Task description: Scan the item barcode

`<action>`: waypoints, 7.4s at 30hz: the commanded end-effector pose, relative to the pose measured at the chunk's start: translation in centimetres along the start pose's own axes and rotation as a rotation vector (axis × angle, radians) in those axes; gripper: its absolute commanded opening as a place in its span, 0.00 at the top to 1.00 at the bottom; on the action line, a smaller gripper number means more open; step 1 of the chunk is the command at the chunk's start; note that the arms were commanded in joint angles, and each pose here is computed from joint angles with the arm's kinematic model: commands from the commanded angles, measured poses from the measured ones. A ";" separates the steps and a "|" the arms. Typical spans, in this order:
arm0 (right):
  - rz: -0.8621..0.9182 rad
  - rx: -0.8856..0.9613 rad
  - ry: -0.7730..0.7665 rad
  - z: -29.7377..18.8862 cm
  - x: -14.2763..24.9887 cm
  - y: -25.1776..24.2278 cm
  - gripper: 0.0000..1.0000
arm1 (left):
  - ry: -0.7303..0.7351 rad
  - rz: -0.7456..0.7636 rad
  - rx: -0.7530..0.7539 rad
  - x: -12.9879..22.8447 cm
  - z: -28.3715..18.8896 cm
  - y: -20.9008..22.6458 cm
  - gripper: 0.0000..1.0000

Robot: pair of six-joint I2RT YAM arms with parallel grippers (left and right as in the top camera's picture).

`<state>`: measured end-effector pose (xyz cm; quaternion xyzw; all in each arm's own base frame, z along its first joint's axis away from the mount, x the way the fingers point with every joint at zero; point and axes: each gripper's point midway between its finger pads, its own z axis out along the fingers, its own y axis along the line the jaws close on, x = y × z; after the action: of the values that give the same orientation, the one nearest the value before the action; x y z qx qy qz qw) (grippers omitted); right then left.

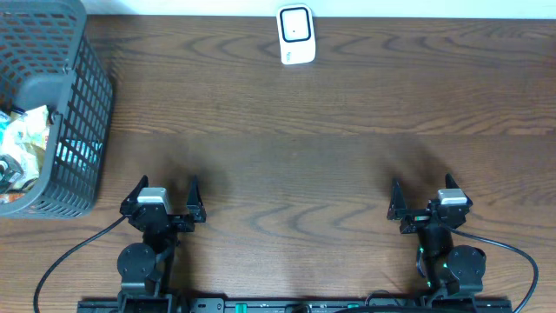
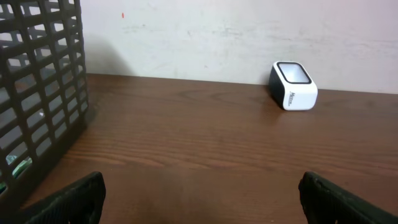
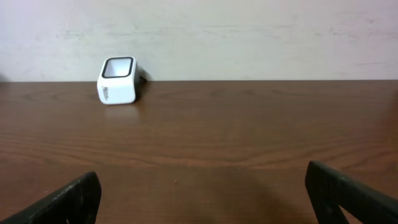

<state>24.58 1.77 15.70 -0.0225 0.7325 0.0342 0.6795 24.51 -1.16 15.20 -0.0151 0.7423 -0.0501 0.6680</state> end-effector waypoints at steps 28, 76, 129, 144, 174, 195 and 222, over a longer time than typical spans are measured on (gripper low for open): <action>-0.008 -0.003 0.001 0.0 0.1 0.1 0.01 | 0.057 -0.133 0.149 1.3 -0.2 -2.6 0.03; -0.008 -0.003 0.001 0.0 0.0 0.1 0.01 | 0.291 -0.109 -0.290 -35.6 10.7 11.0 0.02; -0.008 -0.003 0.001 0.0 0.1 0.1 0.01 | 1.289 0.023 -0.677 5.1 14.7 36.6 0.21; -0.008 -0.002 0.001 0.0 0.0 0.1 0.01 | 1.315 -0.095 -0.577 8.0 15.0 34.4 0.93; -0.008 -0.002 0.001 0.0 0.1 0.1 0.01 | 0.238 -0.269 -0.444 -30.8 11.5 22.2 0.93; -0.008 -0.003 0.001 0.0 0.0 0.1 0.01 | 0.192 -0.452 0.169 -35.2 11.1 8.0 0.93; -0.008 -0.003 0.001 0.0 0.1 0.1 0.01 | 0.923 -0.157 0.174 -11.1 16.4 -15.7 0.06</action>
<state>24.59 1.72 15.68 -0.0216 0.7328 0.0329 0.6793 41.18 -16.21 27.59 0.0053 0.9427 -0.1865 0.2765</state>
